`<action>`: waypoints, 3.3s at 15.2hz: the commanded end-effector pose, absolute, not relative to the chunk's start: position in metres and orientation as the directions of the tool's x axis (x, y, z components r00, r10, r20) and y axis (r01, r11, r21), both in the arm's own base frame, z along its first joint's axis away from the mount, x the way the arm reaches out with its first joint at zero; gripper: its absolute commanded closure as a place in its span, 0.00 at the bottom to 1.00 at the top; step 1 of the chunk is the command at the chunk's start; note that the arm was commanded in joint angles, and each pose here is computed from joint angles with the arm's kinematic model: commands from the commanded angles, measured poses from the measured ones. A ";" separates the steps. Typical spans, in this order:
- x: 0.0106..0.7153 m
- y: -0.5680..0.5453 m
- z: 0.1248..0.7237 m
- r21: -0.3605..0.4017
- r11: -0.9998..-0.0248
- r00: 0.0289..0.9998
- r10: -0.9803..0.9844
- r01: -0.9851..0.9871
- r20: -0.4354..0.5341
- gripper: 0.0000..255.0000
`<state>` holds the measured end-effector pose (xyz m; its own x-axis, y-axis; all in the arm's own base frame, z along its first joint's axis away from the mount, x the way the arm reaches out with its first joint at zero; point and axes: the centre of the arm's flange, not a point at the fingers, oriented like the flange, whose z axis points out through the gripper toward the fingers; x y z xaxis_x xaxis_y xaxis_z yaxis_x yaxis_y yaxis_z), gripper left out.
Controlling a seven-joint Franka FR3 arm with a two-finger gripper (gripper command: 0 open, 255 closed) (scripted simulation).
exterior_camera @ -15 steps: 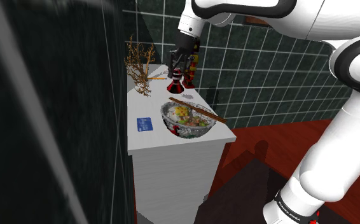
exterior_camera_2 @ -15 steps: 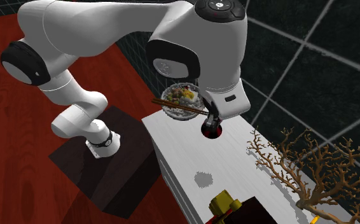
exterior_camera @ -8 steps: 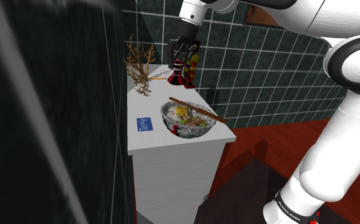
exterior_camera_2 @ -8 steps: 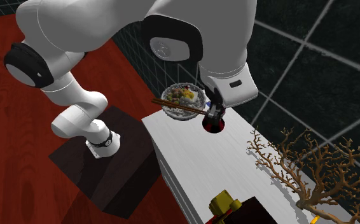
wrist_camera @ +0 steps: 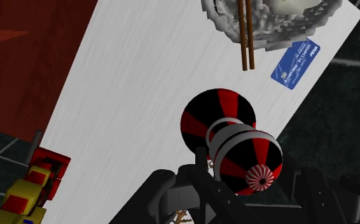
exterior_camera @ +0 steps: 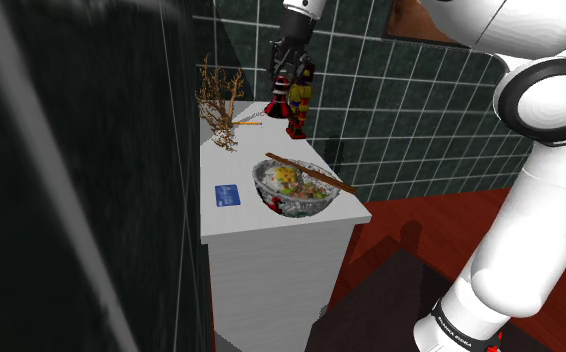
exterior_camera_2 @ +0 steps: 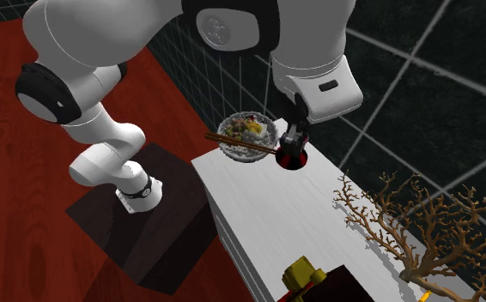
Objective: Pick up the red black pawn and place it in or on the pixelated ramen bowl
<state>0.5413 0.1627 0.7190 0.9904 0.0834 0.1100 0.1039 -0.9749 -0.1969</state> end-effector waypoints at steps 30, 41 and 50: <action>0.368 0.244 0.686 -0.197 -0.975 0.990 0.083 0.104 0.110 1.00; 0.368 0.244 0.663 -0.197 -0.975 0.990 0.083 0.104 0.110 1.00; 0.366 0.238 0.689 -0.197 -0.975 0.990 0.083 0.104 0.110 0.00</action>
